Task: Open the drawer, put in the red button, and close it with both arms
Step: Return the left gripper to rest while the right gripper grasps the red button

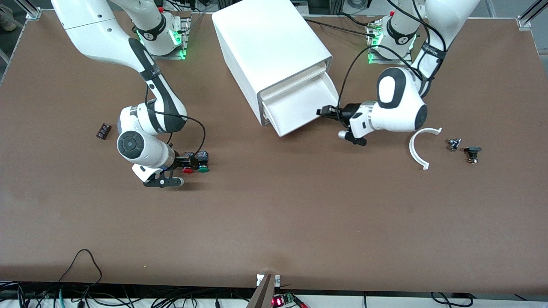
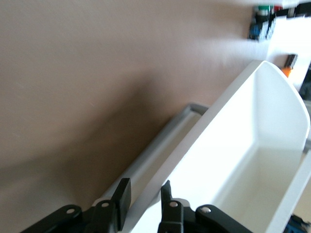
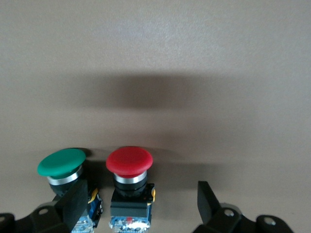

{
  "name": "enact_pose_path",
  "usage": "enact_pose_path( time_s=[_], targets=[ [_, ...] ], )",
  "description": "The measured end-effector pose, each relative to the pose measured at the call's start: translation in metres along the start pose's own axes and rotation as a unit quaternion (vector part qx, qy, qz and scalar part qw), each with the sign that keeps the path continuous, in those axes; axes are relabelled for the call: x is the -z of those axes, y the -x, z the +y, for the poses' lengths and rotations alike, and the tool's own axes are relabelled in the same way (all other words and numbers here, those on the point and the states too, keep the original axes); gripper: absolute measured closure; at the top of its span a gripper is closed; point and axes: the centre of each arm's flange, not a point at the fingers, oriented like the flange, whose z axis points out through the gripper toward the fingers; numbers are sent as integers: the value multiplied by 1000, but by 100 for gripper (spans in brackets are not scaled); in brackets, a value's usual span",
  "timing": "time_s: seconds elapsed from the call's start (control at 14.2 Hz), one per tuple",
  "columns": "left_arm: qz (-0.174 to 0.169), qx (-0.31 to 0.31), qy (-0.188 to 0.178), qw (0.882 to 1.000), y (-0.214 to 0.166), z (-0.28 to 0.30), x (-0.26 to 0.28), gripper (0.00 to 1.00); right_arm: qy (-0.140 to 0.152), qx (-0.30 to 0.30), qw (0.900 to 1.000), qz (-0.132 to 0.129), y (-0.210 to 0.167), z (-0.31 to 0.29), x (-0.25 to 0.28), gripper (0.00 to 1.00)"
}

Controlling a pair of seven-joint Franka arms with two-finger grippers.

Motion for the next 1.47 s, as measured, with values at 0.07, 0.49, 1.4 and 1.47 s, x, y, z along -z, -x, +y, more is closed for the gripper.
enact_pose_path(
  time_s=[0.07,0.49,1.4,1.47],
  targets=[
    [9,-3,-4,1000,-3,-2,5,70,1,0,1000,-2,1,-1,-2,0],
    [55,18,-24,998,-14,-10,14,30,3,0,1000,-12,9,0,-12,0],
    [245,17,-54,968,-18,-12,177,0,5,4,1000,0,40,8,-22,0],
    [248,11,-72,966,-11,-18,200,0,5,4,1000,0,42,8,-21,8]
  ],
)
